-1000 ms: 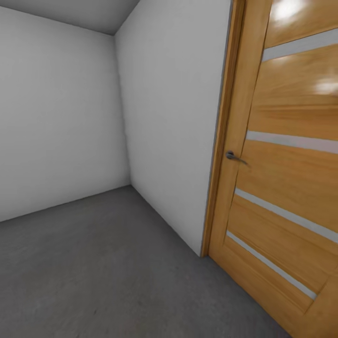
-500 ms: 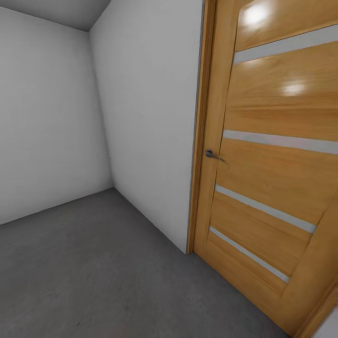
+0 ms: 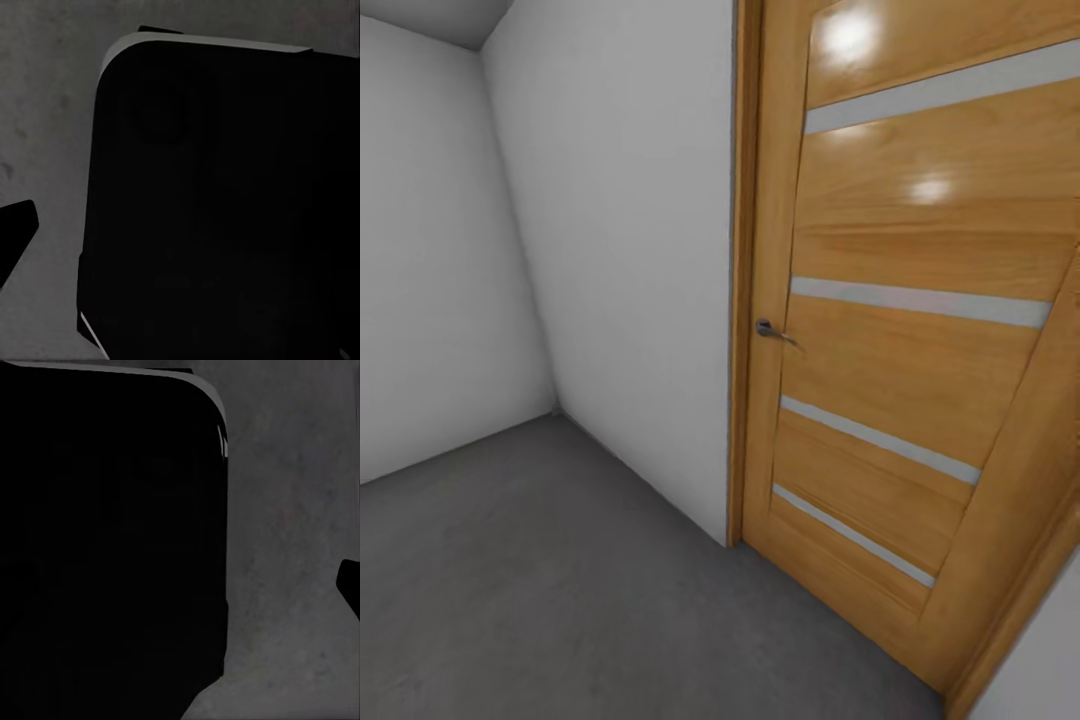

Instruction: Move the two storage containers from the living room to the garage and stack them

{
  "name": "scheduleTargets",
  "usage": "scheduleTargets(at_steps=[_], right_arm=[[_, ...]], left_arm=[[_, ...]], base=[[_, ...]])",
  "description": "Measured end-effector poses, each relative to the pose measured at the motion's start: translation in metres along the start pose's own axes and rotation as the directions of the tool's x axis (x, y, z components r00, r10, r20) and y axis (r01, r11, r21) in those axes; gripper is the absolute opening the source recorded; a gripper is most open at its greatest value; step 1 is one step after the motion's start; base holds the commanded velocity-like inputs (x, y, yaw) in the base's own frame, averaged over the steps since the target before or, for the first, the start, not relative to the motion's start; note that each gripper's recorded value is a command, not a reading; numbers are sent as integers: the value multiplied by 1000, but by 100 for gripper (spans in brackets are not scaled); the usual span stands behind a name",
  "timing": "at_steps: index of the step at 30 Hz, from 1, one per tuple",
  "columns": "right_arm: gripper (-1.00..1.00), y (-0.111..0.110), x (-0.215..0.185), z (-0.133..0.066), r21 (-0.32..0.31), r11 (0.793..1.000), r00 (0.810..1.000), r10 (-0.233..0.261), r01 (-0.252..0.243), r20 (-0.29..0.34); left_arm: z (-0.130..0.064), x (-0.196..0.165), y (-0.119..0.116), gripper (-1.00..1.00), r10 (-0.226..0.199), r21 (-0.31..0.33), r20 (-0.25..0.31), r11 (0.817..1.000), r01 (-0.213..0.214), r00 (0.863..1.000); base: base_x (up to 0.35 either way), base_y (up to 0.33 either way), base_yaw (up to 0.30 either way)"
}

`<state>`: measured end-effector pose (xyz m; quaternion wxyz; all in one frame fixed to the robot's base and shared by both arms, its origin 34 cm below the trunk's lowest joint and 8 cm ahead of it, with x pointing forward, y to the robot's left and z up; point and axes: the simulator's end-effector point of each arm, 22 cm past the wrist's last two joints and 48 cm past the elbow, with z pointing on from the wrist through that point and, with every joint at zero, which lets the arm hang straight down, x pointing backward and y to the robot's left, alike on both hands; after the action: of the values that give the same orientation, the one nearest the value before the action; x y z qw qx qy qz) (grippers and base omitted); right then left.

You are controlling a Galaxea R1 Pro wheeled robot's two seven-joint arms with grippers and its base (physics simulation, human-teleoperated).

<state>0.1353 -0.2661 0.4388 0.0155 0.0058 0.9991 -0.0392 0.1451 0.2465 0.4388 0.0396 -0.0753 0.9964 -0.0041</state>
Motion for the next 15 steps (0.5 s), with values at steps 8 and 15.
scheduleTargets(at_steps=[8,15], right_arm=[[100,0,0,0,0,1000,1000,-1,1,0],[100,0,0,0,0,1000,1000,-2,2,0]], left_arm=[[0,0,0,100,2,0,1,1000,-2,1000],[0,0,0,100,1,0,1,1000,-1,1000]], base=[[317,0,-240],[319,0,-237]])
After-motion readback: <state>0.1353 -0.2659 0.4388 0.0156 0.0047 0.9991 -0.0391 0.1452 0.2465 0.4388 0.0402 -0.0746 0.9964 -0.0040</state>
